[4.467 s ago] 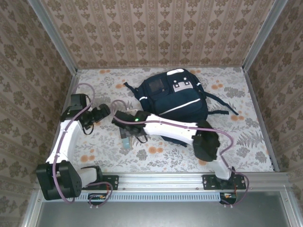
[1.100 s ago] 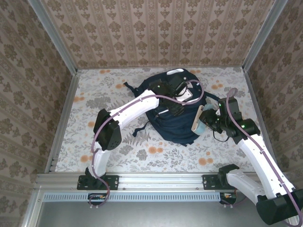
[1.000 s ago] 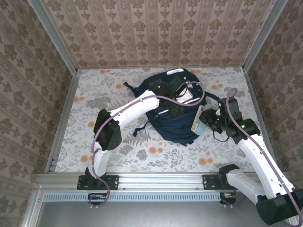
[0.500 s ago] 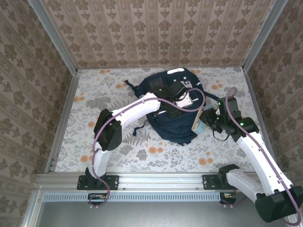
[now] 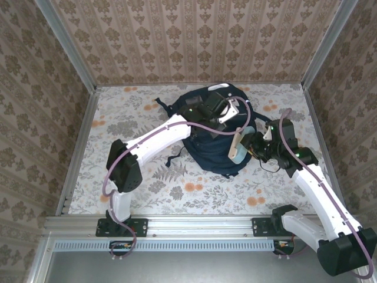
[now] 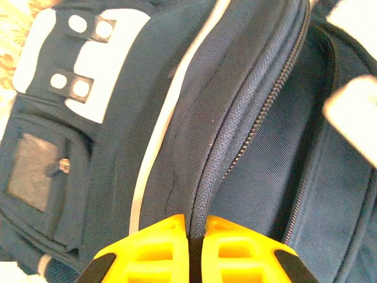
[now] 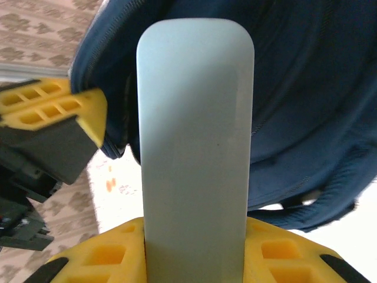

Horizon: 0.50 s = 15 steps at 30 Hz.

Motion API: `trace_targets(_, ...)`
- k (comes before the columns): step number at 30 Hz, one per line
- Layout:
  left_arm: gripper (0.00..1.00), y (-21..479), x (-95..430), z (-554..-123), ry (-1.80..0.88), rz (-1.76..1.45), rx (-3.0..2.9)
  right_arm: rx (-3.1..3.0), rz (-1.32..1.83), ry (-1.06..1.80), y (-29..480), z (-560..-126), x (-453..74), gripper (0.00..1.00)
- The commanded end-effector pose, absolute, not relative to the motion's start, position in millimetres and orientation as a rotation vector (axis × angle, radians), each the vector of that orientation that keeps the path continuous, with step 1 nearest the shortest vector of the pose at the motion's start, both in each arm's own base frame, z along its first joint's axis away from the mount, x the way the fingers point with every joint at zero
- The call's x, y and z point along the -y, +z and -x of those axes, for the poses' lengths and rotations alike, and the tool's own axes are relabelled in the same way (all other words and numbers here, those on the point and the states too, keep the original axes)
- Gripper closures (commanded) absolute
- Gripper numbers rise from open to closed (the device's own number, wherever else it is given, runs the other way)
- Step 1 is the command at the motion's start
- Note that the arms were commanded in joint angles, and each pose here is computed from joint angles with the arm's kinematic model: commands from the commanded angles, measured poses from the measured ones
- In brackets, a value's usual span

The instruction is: Pack the student bag

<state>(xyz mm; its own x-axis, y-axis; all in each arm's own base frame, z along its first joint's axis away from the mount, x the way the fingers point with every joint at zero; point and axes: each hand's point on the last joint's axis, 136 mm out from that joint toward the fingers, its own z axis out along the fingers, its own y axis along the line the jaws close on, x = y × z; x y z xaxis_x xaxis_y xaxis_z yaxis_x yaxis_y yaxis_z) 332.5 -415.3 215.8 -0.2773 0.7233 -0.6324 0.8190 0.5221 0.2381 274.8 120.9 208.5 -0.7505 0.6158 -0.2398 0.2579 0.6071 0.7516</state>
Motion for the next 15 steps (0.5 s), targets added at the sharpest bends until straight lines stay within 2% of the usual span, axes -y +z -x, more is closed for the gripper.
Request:
trace_targets(1,0.93,284.8,421.4,-343.2,-0.277,-1.046,-1.948,-2.24,-0.6,1.229,238.8,-291.6,-145.8,0.77)
trace_targets(6,0.93,297.0,423.5,-333.4,-0.345,-1.055,-1.931,-2.207,-0.626,1.253,241.3,-313.7,-149.6,0.77)
trace_targets(15,0.92,315.0,422.8,-321.6,-0.436,-1.055,-1.923,-2.071,-0.921,1.189,221.2,-372.7,-133.0,0.78)
